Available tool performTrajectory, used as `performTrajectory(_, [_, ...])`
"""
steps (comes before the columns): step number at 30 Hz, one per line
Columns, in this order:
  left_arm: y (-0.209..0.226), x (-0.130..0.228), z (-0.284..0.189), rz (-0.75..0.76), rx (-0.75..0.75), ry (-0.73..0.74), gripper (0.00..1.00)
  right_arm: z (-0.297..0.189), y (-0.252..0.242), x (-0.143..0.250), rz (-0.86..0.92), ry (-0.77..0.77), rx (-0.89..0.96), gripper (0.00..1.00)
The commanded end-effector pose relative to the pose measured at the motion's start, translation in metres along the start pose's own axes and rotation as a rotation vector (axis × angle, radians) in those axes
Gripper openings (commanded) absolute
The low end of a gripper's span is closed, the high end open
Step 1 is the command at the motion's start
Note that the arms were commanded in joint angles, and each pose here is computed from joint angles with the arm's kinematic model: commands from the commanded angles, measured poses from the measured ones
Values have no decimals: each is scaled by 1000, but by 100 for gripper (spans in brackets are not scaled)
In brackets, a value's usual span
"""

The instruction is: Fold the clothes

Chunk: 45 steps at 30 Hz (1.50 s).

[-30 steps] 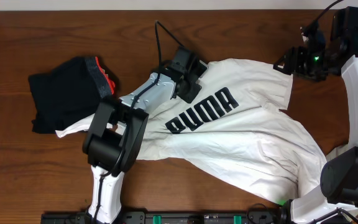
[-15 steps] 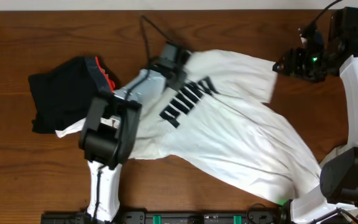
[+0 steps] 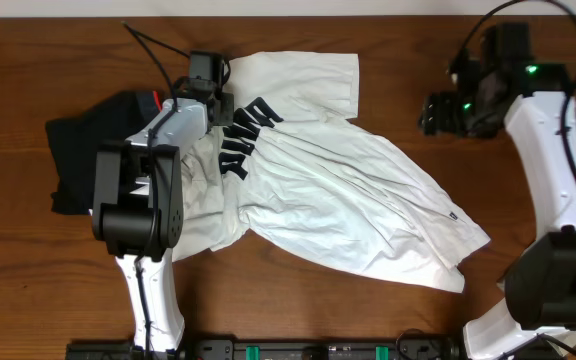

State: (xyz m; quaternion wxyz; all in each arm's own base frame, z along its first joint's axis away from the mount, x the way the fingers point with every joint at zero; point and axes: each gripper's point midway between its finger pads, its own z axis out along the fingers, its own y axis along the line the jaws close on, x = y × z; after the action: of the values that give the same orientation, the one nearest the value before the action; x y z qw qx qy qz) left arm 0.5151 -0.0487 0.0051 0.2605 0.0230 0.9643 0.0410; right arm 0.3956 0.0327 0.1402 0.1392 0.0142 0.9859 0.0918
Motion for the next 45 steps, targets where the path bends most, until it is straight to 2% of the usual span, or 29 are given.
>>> performTrajectory(1, [-2,-23,-29,-14,12,-57,41,26,-23,20,13,57,120,77])
performTrajectory(3, [0,-34,-49,-19,14,-93,47,37,-35,31,22,75,159,76])
performTrajectory(5, [3,-47,-74,-24,17,-135,52,45,-45,40,29,95,182,68])
performTrajectory(7, [6,-58,-104,-30,20,-176,53,53,-50,52,17,123,184,64])
performTrajectory(11, [14,-66,-164,-37,23,-227,54,64,-69,79,35,190,244,66])
performTrajectory(18, [27,-49,-245,-40,24,-247,54,76,-98,118,191,260,267,62])
performTrajectory(24, [34,-25,-283,-47,24,-222,55,93,-98,138,252,272,187,62])
performTrajectory(25, [34,-21,-286,-47,23,-213,62,96,-98,142,252,275,187,59])
performTrajectory(27, [36,-13,-291,-44,22,-193,63,102,-95,149,255,280,166,54])
performTrajectory(28, [36,-10,-292,-42,21,-183,63,105,-92,152,257,279,148,48])
performTrajectory(31, [37,-1,-292,-38,18,-151,64,109,-90,158,260,282,136,16])
performTrajectory(32, [37,1,-292,-37,18,-142,65,109,-90,157,260,280,136,10])
performTrajectory(34, [37,5,-291,-35,17,-126,65,107,-94,147,274,250,149,1])
performTrajectory(40, [37,7,-291,-42,17,-117,68,71,-135,61,345,4,239,1])
performTrajectory(45, [37,7,-291,-45,17,-117,68,14,-170,-35,362,-321,265,1])
